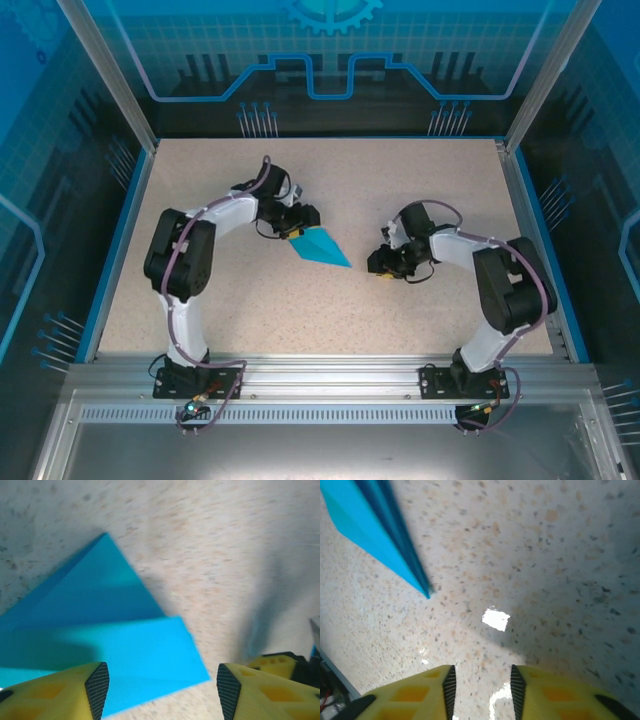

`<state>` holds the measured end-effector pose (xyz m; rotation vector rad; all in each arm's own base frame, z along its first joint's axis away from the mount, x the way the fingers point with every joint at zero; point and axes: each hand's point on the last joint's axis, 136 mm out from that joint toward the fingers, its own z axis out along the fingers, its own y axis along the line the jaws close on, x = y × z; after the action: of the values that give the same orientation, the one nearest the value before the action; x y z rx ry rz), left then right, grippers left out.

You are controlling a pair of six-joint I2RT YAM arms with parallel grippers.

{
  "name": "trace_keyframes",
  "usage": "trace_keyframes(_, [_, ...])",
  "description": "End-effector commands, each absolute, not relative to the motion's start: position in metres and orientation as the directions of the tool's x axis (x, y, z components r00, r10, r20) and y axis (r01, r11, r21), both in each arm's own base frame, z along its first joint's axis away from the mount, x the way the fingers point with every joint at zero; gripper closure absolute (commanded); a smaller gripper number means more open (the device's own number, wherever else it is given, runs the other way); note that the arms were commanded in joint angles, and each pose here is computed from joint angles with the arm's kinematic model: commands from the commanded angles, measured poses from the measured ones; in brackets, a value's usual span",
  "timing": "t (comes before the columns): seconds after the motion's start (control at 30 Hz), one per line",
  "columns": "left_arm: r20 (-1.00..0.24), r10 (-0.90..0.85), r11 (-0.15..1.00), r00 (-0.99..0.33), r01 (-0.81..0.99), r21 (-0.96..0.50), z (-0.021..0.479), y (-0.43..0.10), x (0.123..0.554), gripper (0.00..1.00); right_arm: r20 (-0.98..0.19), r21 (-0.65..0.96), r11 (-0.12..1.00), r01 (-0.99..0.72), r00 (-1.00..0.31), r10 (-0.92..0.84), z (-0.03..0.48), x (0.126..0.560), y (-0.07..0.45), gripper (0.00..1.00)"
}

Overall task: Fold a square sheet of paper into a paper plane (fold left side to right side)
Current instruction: Fourth fold the wing at the center of the table, then turn over the paper at the center of the table.

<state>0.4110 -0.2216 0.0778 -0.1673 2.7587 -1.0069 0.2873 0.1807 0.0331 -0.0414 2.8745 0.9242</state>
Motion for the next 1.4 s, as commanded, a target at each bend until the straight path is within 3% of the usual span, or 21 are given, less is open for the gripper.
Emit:
trace_keyframes(0.0, [-0.238, -0.194, 0.726, -0.952, 0.024, -0.688, 0.139, -0.217, 0.405, 0.33, -0.227, 0.533, 0.831, -0.161, -0.973, -0.043, 0.051, 0.291, 0.172, 0.54])
trace_keyframes(0.1, [-0.240, -0.237, 0.736, -0.941, -0.013, -0.676, 0.140, -0.204, 0.396, 0.32, -0.291, 0.562, 0.788, -0.252, -0.952, -0.097, 0.065, 0.295, 0.185, 0.45])
trace_keyframes(0.27, [-0.187, -0.298, 0.711, -0.936, -0.086, -0.698, 0.117, -0.199, 0.383, 0.32, -0.346, 0.565, 0.754, -0.335, -0.926, -0.152, 0.082, 0.310, 0.207, 0.42])
trace_keyframes(1.0, [-0.023, -0.318, 0.611, -0.948, -0.186, -0.770, 0.047, -0.231, 0.408, 0.40, -0.365, 0.625, 0.722, -0.296, -0.929, -0.064, 0.096, 0.294, 0.206, 0.25])
trace_keyframes(1.23, [-0.034, -0.309, 0.582, -0.951, -0.160, -0.797, 0.053, -0.243, 0.422, 0.52, -0.391, 0.674, 0.676, -0.300, -0.920, -0.018, 0.110, 0.291, 0.204, 0.19])
trace_keyframes(1.37, [-0.067, -0.299, 0.576, -0.952, -0.125, -0.808, 0.063, -0.246, 0.428, 0.66, -0.407, 0.707, 0.641, -0.299, -0.913, 0.023, 0.118, 0.291, 0.200, 0.14])
